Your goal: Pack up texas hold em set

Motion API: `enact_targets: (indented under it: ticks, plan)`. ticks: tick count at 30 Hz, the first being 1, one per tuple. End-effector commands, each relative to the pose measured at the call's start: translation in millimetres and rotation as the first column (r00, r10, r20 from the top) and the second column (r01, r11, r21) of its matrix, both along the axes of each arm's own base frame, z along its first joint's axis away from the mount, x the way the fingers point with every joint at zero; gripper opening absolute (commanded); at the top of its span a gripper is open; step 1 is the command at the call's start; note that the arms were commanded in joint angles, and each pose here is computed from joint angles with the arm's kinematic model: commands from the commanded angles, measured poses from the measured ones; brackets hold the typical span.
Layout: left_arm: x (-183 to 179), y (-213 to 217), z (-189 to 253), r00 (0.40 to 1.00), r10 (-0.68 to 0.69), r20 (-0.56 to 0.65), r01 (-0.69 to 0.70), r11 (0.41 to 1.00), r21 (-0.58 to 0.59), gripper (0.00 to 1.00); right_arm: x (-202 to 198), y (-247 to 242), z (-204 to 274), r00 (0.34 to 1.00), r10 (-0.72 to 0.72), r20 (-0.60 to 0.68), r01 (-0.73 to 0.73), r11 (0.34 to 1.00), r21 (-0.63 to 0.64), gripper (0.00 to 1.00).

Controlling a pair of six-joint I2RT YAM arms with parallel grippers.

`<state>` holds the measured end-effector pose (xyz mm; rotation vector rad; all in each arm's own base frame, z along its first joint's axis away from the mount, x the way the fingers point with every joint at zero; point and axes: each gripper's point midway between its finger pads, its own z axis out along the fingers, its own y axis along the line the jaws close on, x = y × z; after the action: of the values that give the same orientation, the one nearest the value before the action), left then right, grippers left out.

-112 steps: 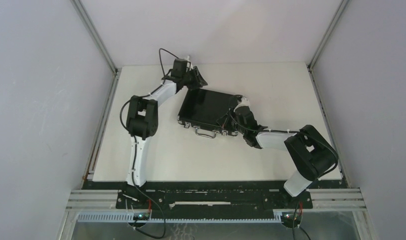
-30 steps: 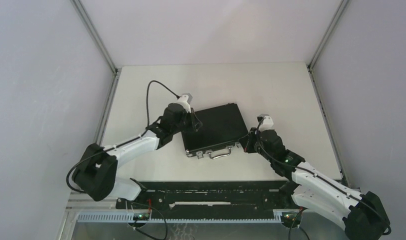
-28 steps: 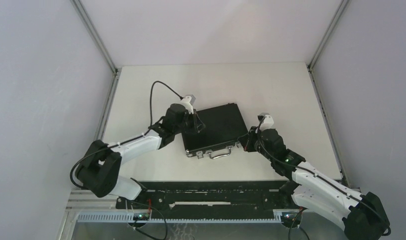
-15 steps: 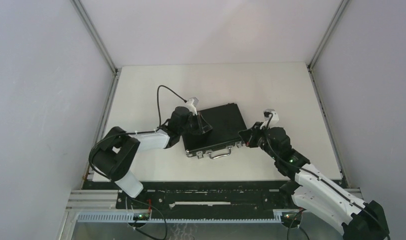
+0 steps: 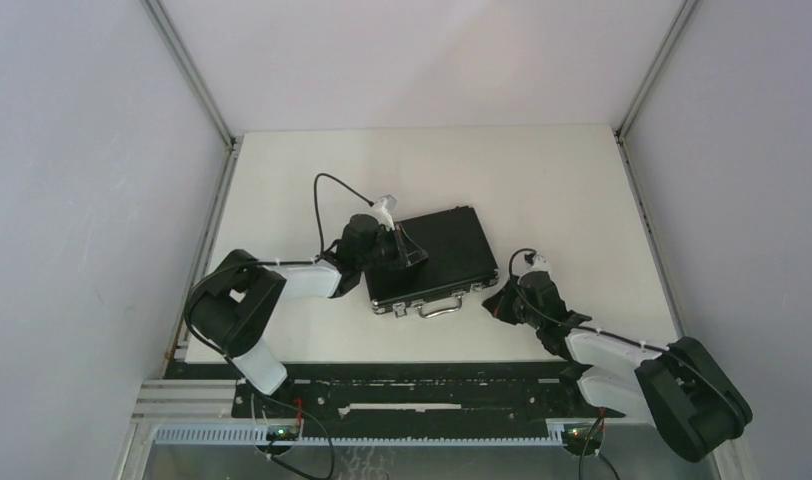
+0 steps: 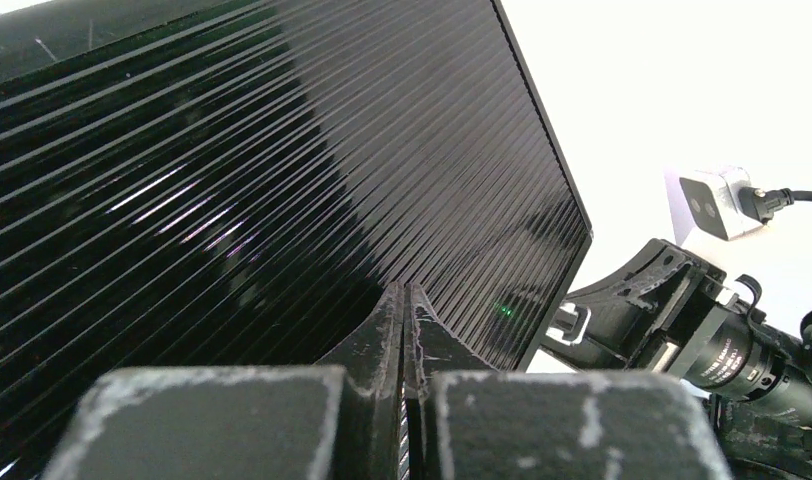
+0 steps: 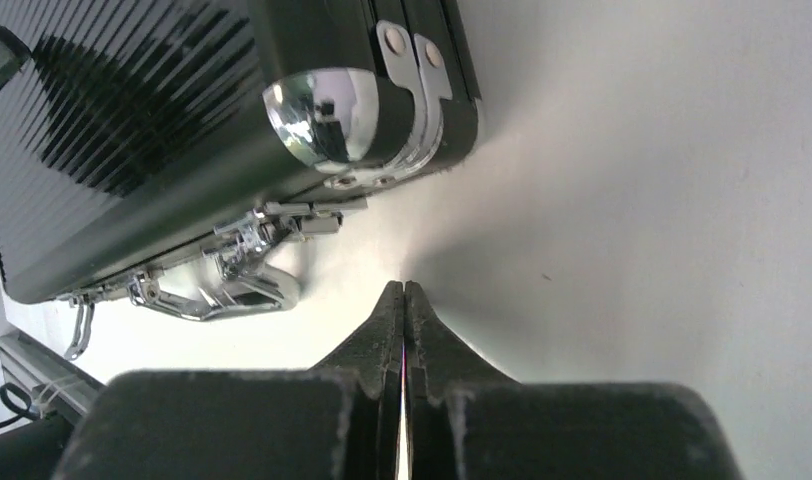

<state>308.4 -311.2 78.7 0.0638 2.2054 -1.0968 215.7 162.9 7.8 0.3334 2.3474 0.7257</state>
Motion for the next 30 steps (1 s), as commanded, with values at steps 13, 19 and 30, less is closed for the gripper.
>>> enact_targets:
  ticks: [13,19,30]
  plan:
    - [-45.0,30.7,-68.9,0.975,0.002,-0.223,0.041,0.981,0.187,0.0,25.1,14.0,149.6,0.939,0.047,0.34,-0.1,0.985,0.137,0.0]
    - [-45.8,33.3,-68.4,0.976,0.006,-0.22,0.039,0.979,0.199,0.0,18.5,15.7,58.5,0.991,0.05,0.126,-0.066,0.99,0.123,0.0]
    - [-45.7,28.6,-66.7,0.974,-0.01,-0.226,0.051,0.982,0.18,0.0,0.4,6.5,14.5,0.999,0.034,0.013,-0.035,0.995,0.09,0.0]
